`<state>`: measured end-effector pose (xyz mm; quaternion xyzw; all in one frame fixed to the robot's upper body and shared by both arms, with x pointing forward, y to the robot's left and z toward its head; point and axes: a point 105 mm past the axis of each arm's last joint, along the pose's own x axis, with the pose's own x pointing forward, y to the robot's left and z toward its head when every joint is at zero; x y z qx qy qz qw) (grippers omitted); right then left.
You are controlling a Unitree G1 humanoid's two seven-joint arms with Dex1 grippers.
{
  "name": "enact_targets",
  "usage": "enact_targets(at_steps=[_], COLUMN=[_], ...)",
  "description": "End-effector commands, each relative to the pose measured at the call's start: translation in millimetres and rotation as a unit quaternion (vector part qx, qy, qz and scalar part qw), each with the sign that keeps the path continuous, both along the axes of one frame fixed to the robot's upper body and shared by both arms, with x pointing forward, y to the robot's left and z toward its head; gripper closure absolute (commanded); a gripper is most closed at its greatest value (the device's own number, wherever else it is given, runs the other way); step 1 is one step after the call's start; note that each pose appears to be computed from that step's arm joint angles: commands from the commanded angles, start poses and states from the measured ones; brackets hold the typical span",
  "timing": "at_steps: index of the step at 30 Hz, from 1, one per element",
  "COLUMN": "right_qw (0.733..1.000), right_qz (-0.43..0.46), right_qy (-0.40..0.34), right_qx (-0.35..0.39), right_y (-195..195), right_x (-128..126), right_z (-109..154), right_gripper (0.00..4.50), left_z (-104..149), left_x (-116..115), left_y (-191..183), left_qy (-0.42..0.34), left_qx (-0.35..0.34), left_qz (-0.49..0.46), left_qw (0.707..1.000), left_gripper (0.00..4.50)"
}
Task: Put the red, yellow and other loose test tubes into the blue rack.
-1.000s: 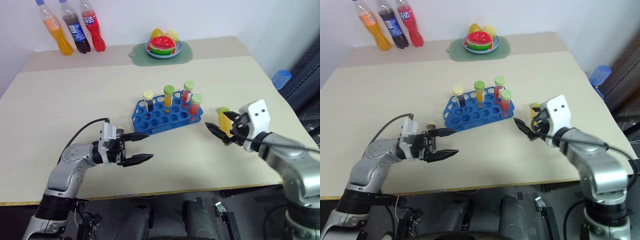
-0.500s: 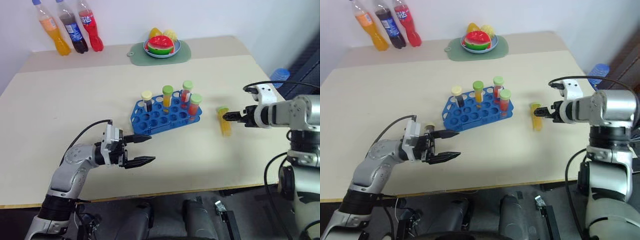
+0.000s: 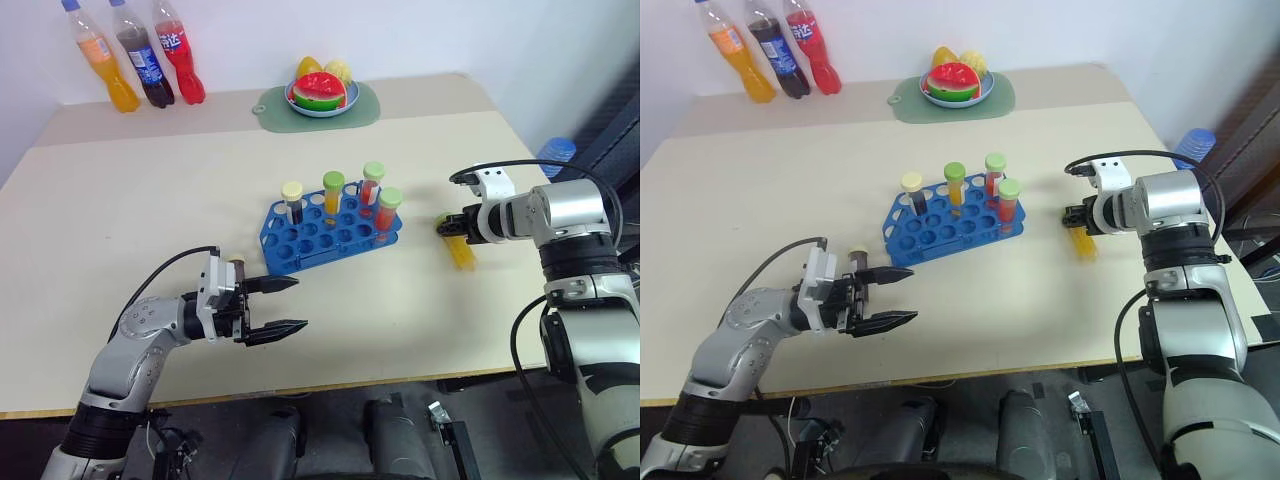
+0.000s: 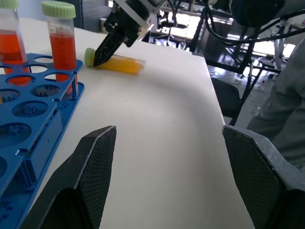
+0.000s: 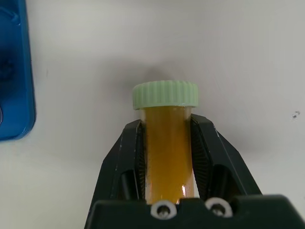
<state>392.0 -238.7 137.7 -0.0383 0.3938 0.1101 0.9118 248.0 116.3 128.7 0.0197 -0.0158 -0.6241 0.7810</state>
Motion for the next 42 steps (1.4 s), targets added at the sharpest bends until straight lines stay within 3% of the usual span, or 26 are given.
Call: enact_targets(at_steps=[1, 3, 6, 9, 11, 13, 17, 23, 30, 42], right_qw=[0.999, 0.996, 0.974, 0.926, 0.889, 0.859, 0.798, 0.756, 0.756, 0.768], right_qz=[0.028, 0.060, 0.169, 0.327, 0.403, 0.421, 0.376, 0.294, 0.204, 0.199], right_qy=[-0.017, -0.054, -0.149, -0.191, -0.216, -0.272, -0.390, -0.528, -0.580, -0.573], right_qx=[-0.035, -0.045, 0.007, -0.015, 0.021, 0.105, 0.264, 0.252, 0.223, 0.207], right_y=[-9.8, -12.3, 6.9, 33.5, 60.3, 91.6, 135.5, 181.4, 198.6, 193.9], right_x=[-9.3, -14.5, -35.8, -82.3, -110.1, -125.6, -116.1, -77.5, -45.4, -34.3], right_z=[-1.2, 8.4, 39.2, 44.0, 47.4, 63.2, 104.5, 111.2, 78.8, 45.2], right_gripper=[3.67, 3.67, 3.67, 3.67, 3.67, 3.67, 3.67, 3.67, 3.67, 3.67], left_z=[7.9, 8.0, 7.9, 7.1, 7.3, 8.2, 11.0, 9.7, 9.7, 12.4], left_x=[-0.9, 0.1, 1.7, 3.7, 6.3, 9.3, 13.4, 13.9, 8.5, 3.4], left_y=[-0.8, -1.9, -2.8, -3.0, -2.9, -2.6, -0.9, 6.5, 11.7, 15.6], left_qy=[-0.015, -0.015, -0.015, -0.014, -0.015, -0.021, -0.025, -0.028, -0.023, -0.023], left_qx=[-0.006, -0.007, -0.009, -0.008, -0.006, 0.000, 0.003, 0.019, 0.020, 0.018], left_qz=[-0.003, -0.005, -0.008, -0.014, -0.018, -0.023, -0.025, -0.016, 0.002, 0.024], left_qw=[1.000, 1.000, 1.000, 1.000, 1.000, 1.000, 0.999, 0.999, 1.000, 0.999], left_gripper=[0.82, 0.82, 0.82, 0.82, 0.82, 0.82, 0.82, 0.82, 0.82, 0.82])
